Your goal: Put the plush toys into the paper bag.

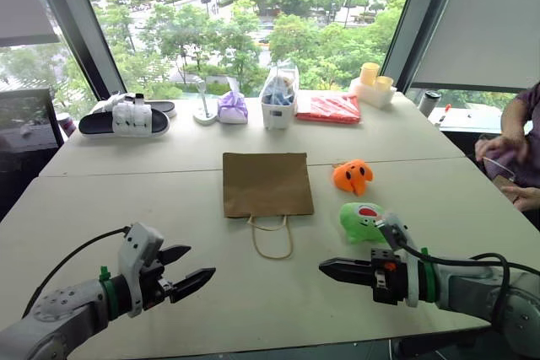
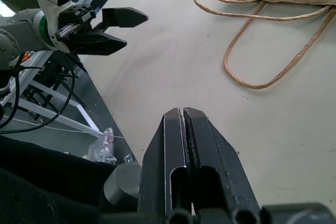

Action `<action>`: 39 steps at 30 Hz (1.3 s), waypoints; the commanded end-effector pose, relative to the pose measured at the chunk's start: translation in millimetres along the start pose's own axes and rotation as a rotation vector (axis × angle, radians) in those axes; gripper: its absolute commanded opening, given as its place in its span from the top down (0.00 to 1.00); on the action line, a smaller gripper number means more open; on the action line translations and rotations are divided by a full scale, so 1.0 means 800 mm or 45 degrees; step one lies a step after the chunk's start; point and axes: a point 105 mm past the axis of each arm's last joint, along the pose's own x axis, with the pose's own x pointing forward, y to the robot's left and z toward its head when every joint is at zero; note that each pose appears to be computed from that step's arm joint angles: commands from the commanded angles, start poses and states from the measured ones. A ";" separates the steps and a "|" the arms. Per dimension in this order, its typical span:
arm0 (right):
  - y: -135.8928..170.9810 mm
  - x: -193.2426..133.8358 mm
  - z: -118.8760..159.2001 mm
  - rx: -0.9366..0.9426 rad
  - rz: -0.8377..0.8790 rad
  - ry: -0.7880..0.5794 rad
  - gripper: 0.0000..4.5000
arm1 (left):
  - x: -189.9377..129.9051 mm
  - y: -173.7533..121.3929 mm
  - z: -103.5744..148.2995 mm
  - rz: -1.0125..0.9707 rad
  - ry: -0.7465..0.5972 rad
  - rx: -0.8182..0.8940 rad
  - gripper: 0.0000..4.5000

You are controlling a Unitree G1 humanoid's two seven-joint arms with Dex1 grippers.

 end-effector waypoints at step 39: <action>0.012 0.006 0.013 -0.048 -0.090 -0.130 1.00 | 0.166 -0.027 0.044 -0.622 0.012 0.875 0.12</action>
